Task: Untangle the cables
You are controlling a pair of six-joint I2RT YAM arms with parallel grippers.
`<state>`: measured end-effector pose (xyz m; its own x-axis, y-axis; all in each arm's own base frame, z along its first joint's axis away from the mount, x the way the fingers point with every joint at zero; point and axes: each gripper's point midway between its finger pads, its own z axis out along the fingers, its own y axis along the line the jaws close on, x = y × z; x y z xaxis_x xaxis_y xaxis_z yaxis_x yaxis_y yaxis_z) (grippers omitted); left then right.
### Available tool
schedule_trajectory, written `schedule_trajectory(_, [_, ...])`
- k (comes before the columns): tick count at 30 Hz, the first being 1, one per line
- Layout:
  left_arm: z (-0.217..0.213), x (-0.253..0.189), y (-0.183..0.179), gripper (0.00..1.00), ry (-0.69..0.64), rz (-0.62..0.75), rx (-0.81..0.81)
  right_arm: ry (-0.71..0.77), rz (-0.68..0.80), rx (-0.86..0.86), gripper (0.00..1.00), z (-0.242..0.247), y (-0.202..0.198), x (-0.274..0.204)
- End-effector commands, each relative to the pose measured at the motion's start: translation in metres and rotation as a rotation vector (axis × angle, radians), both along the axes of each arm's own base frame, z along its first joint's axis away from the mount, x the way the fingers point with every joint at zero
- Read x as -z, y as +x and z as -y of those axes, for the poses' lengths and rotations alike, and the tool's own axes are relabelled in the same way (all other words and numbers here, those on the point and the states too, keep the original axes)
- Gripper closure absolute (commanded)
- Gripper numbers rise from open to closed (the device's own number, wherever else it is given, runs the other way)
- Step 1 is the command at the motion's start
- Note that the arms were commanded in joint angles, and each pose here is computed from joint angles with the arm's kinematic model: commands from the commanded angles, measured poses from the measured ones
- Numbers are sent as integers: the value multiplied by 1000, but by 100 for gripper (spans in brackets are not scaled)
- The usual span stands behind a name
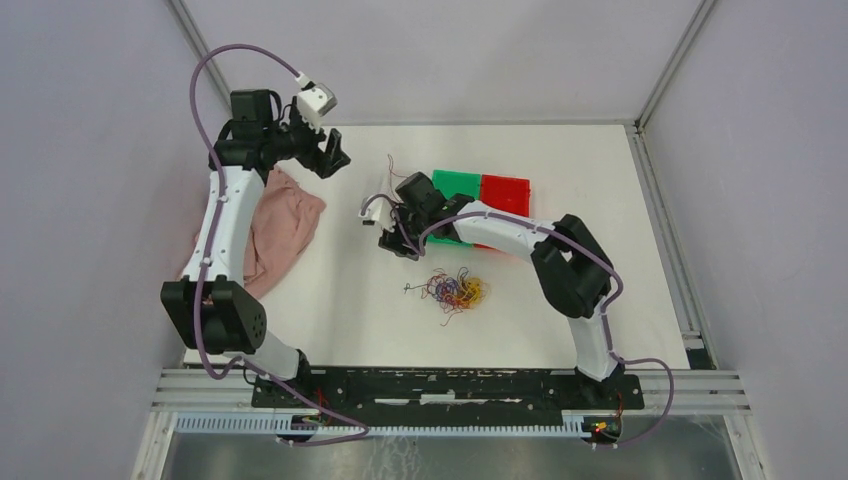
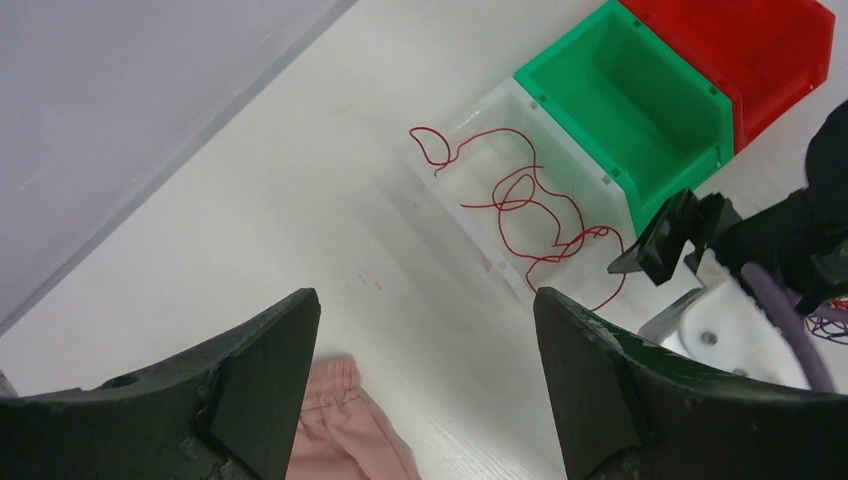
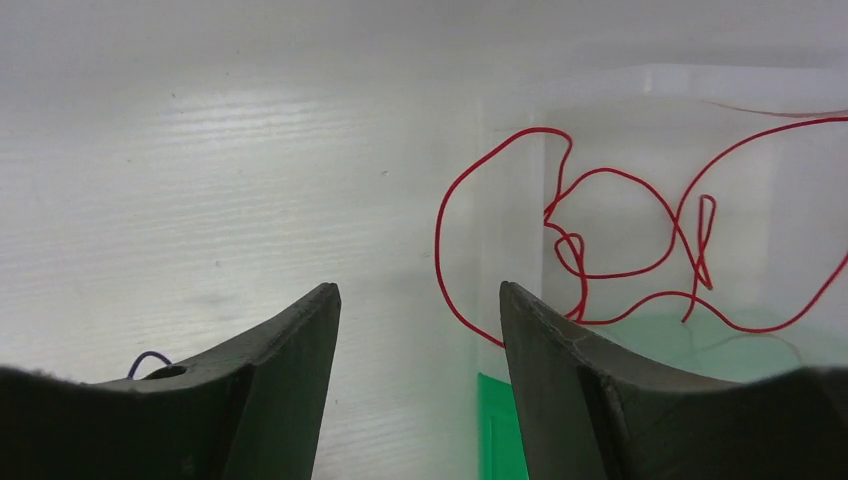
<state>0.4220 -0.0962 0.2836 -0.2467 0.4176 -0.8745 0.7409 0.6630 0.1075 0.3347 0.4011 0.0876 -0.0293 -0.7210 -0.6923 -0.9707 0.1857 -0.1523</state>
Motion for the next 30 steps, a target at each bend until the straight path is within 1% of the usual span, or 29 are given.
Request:
schedule_trajectory(1, [-8, -24, 0, 15, -87, 42, -37, -76, 142, -22, 35, -5, 23, 0])
schedule_trajectory(7, [-13, -31, -2, 16, -117, 53, -39, -98, 233, -7, 38, -16, 40, 6])
schedule_trajectory(11, [-13, -31, -4, 16, -116, 65, -33, -97, 264, 10, 43, -18, 48, 8])
schedule_trajectory(13, [-14, -29, -5, 16, -115, 64, -35, -93, 274, 18, 49, -19, 51, 7])
schedule_trajectory(20, [-14, -26, -9, 16, -111, 69, -28, -42, 310, 55, 75, -22, 57, -7])
schedule_trajectory(23, [-14, -28, -10, 16, -119, 73, -30, -38, 340, 78, 89, -23, 64, -12])
schedule_trajectory(27, [-15, -29, -11, 16, -122, 80, -25, -31, 364, 95, 96, -23, 72, -14])
schedule_trajectory(30, [-15, -30, -12, 17, -122, 81, -25, -30, 350, 114, 98, -24, 79, -13])
